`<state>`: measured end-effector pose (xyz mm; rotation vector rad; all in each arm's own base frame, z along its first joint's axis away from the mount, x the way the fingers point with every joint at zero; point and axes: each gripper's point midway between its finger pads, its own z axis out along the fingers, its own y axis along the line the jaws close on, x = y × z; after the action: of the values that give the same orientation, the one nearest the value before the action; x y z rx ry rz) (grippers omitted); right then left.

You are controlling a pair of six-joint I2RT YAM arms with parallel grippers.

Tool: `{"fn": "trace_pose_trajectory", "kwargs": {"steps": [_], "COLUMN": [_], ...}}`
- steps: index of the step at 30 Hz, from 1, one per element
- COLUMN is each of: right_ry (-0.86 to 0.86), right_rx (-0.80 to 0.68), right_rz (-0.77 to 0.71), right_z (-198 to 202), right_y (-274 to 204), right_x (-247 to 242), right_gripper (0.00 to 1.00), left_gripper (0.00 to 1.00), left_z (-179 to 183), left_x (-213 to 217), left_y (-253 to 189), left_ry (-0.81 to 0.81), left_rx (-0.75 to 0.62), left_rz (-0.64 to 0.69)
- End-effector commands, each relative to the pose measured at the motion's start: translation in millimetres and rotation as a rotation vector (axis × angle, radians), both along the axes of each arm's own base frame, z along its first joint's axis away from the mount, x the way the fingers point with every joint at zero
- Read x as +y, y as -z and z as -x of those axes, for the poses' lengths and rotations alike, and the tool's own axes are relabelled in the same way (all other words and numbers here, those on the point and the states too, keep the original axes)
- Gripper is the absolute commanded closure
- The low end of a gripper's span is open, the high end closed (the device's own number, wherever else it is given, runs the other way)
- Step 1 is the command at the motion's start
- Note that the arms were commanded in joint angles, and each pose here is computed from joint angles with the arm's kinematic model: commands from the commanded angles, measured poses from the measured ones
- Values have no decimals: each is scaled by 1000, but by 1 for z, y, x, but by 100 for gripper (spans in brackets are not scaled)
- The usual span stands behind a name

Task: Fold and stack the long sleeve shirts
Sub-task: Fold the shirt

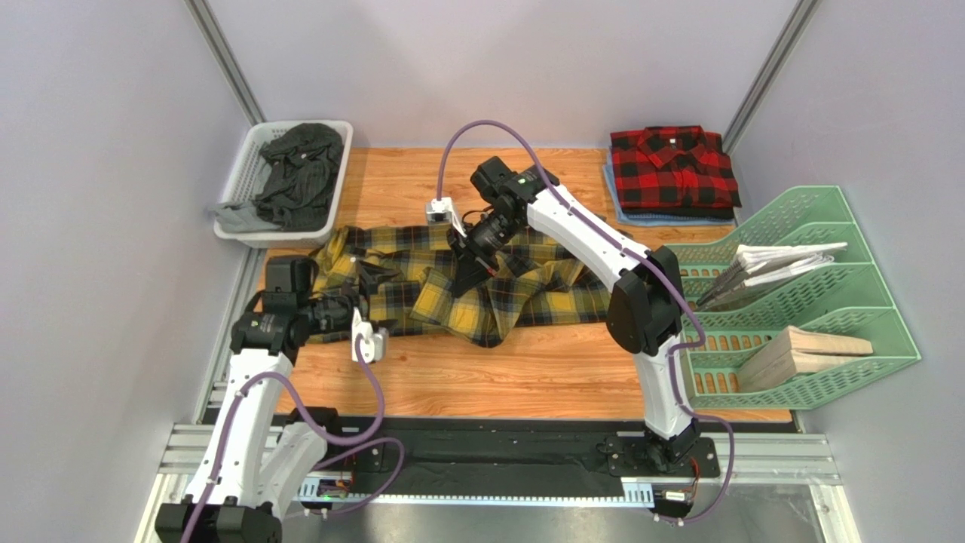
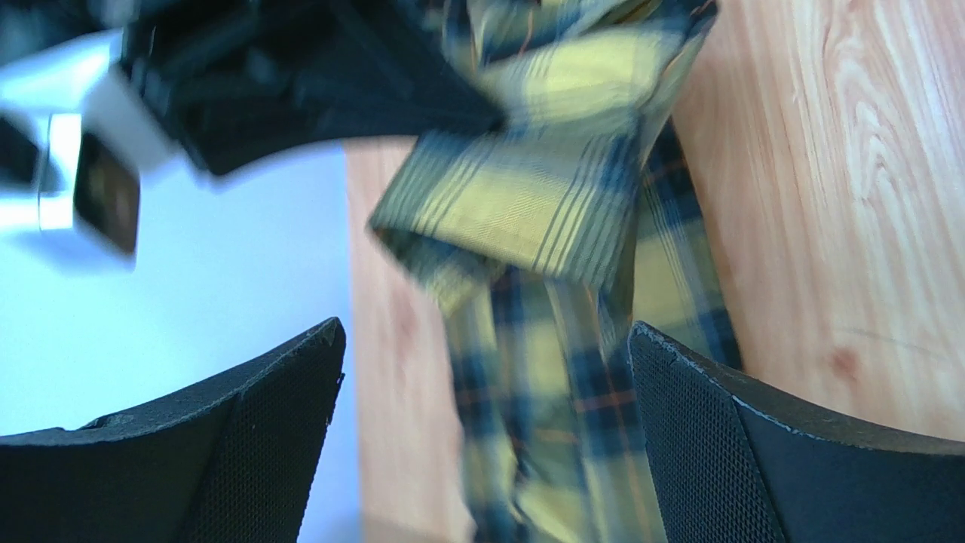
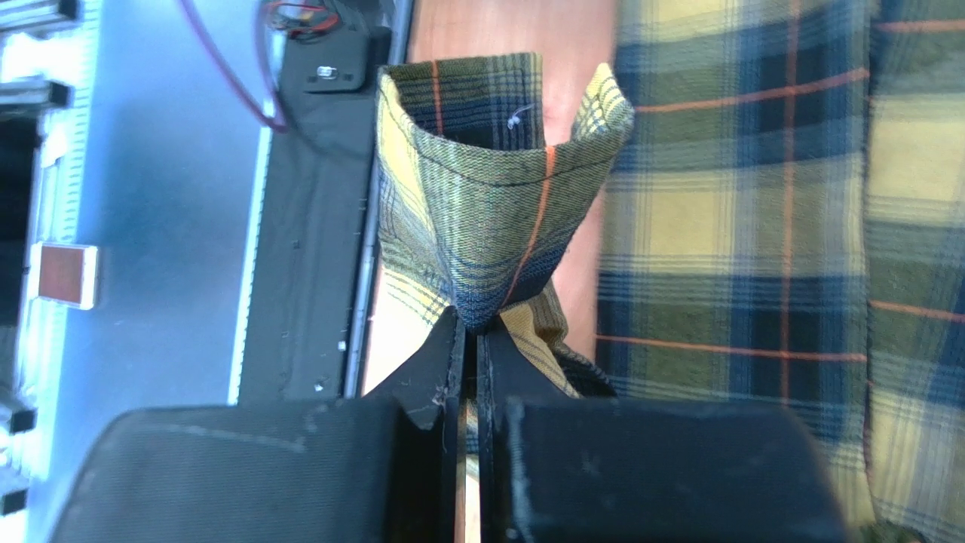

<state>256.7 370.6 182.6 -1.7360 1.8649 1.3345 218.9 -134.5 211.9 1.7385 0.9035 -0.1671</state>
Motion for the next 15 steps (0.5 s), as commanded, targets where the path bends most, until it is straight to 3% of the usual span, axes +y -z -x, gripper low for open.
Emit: {"fn": "trace_pose_trajectory", "kwargs": {"steps": [1, 7, 12, 15], "right_ry": [-91, -112, -126, -146], "right_rx": [41, 76, 76, 62], "right_rz": [-71, -49, -64, -60], "right_z": [16, 24, 29, 33], "right_y": [-22, -21, -28, -27], "right_x": [-4, -9, -8, -9], "right_gripper": [100, 100, 100, 100], "left_gripper": [1, 1, 2, 17], "left_z": [20, 34, 15, 6], "left_x": [-37, -57, -63, -66], "left_y": [-20, -6, 0, -3], "left_ry": [269, 393, 385, 380], "left_rx": [-294, -313, -356, -382], "left_rz": [43, 41, 4, -3]}}
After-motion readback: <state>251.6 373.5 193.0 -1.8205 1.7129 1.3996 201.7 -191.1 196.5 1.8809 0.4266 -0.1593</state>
